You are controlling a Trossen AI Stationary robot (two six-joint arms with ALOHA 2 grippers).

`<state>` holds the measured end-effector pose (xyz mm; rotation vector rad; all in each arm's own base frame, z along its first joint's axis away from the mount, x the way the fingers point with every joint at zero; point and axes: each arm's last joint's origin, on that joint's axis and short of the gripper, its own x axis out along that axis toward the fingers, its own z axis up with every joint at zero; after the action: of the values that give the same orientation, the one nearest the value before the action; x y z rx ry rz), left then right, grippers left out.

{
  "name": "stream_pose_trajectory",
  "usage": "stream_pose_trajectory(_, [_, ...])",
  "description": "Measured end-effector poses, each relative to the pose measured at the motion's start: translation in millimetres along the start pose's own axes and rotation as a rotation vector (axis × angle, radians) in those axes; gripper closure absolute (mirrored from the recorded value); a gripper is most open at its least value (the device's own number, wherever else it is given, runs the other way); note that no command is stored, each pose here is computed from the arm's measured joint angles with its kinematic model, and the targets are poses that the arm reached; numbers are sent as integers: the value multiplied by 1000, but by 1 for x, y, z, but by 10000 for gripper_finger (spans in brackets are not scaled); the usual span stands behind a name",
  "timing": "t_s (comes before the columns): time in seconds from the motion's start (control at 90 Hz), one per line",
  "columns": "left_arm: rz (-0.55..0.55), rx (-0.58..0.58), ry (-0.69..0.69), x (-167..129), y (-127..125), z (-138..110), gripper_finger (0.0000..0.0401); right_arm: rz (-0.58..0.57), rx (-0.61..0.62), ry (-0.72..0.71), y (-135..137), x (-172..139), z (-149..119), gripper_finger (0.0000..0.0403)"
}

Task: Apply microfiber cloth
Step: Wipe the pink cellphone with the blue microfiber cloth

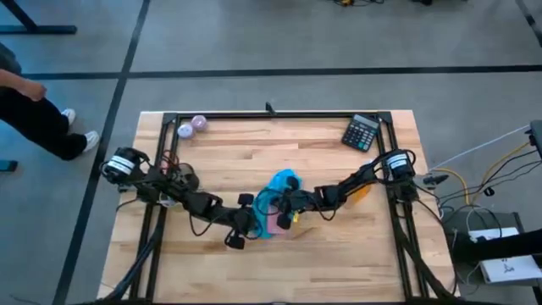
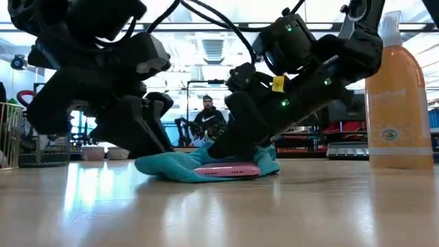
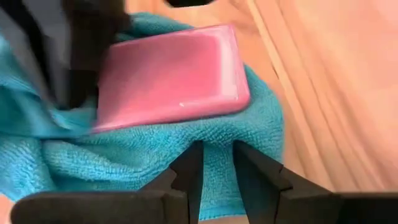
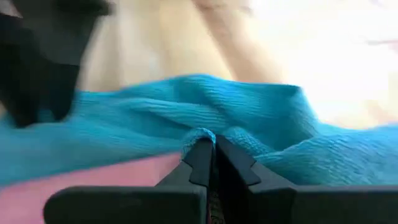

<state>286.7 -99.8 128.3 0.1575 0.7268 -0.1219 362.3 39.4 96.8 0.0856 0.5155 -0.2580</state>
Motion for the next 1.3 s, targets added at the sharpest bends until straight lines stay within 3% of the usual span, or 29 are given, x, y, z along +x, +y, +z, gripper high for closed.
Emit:
stream_pose_trajectory(0.267, [28, 24, -92, 7, 2, 6, 327, -105, 31, 26, -13, -21, -11, 403])
stream_pose_trajectory(0.567, [152, -17, -110, 19, 27, 5, 327, -86, 43, 40, -6, -30, -23, 403])
stream_pose_trajectory(0.811, [190, -42, -89, 21, 41, 2, 327, -16, 18, 31, 13, -40, -24, 403])
stream_pose_trajectory(1.3, [152, -50, -107, 34, 38, -3, 326, 158, 36, 19, 44, -50, -28, 403])
